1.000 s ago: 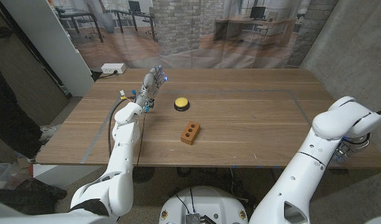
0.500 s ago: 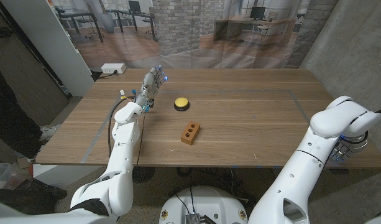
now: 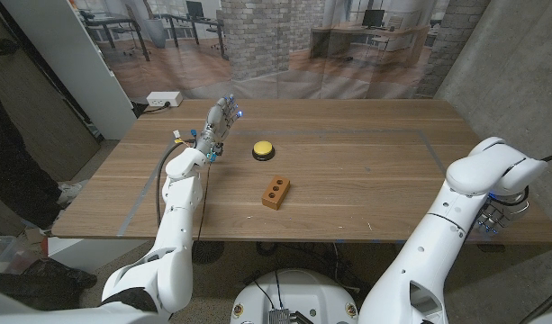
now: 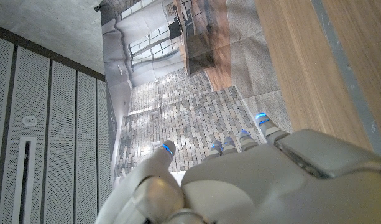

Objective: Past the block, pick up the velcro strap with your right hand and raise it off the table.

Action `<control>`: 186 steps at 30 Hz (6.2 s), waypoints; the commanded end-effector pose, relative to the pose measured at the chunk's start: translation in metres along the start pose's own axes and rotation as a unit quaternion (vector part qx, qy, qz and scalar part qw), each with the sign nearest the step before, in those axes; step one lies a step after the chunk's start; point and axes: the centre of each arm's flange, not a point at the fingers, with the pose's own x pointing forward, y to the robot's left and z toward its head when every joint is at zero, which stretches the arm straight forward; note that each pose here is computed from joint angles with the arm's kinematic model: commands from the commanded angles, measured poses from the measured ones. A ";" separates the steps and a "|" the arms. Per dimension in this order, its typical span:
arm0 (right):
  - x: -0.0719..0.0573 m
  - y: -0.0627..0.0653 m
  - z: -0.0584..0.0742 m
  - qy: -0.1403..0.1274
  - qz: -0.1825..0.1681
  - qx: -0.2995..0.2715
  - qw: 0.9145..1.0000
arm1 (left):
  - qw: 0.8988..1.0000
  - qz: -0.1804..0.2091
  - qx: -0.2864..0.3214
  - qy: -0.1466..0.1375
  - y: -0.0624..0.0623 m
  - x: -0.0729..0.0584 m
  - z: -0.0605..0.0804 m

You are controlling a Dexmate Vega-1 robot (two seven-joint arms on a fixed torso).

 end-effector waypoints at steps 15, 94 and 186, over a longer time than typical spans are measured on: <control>0.006 -0.001 0.011 0.014 0.006 -0.010 1.000 | 1.000 0.000 0.000 0.000 0.003 0.008 -0.002; 0.014 -0.010 0.039 0.090 0.003 -0.029 0.996 | 1.000 0.000 -0.004 0.000 0.011 0.015 -0.009; -0.027 -0.024 0.050 -0.025 -0.144 -0.034 0.989 | 1.000 -0.003 -0.003 -0.009 0.007 0.015 -0.004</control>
